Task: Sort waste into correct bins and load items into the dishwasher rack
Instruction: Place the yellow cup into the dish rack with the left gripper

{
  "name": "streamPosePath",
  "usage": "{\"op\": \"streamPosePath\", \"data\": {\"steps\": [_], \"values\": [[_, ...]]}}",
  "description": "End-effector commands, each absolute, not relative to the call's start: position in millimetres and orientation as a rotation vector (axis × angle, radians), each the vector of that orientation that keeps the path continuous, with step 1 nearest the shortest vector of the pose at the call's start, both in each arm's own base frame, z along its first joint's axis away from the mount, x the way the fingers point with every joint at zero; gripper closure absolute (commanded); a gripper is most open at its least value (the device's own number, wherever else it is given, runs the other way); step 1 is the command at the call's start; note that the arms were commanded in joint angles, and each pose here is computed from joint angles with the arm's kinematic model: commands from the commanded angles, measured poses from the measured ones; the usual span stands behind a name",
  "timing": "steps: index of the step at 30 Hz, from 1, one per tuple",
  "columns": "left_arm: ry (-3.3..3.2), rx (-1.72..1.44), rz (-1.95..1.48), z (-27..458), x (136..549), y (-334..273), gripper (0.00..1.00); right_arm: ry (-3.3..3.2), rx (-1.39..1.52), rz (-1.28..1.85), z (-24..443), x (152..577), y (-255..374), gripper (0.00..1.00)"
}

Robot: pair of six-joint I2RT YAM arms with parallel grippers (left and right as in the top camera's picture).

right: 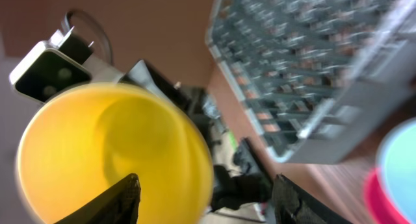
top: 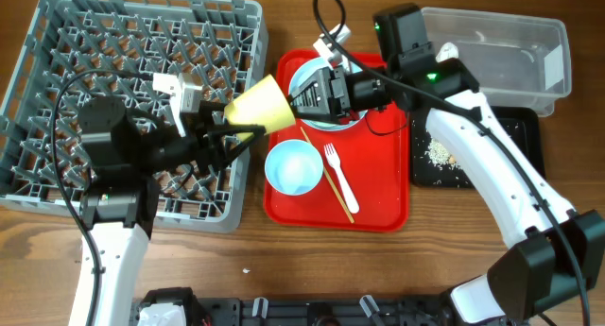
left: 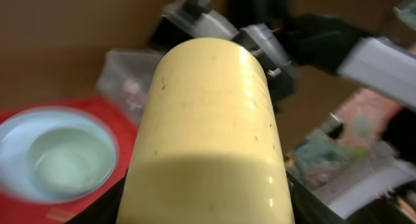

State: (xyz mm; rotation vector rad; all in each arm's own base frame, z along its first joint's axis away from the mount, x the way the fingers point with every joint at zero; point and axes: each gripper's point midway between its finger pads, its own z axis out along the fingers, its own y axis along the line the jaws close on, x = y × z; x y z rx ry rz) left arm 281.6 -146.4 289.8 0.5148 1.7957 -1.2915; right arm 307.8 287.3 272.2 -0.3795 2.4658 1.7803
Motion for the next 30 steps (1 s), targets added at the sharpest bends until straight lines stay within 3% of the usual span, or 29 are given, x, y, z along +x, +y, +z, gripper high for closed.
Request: {"op": "streamPosePath", "data": {"steps": [1,2,6,12,13,26,28,30], "values": [[1.946,0.284,-0.962,255,320,-113,0.57,2.562,-0.221,1.477,241,338,254,0.34],[2.029,0.158,-0.832,236,330,-94,0.7,2.626,-0.182,1.35,226,340,235,0.34],[2.17,-0.078,-0.557,206,330,-51,0.96,2.746,-0.139,1.06,207,332,191,0.35],[2.371,-0.339,-0.214,207,291,7,0.96,2.849,-0.053,0.409,215,305,90,0.32],[2.403,-0.369,-0.17,206,283,14,0.96,2.841,-0.036,0.299,216,306,76,0.0],[2.735,-0.461,-0.119,137,264,18,0.96,2.823,-0.023,0.224,219,307,67,0.0],[2.776,-0.469,-0.117,124,269,19,0.9,2.824,-0.02,0.23,219,307,67,0.0],[2.794,-0.473,-0.116,115,275,20,0.75,2.824,-0.02,0.23,219,307,68,0.0]]}}
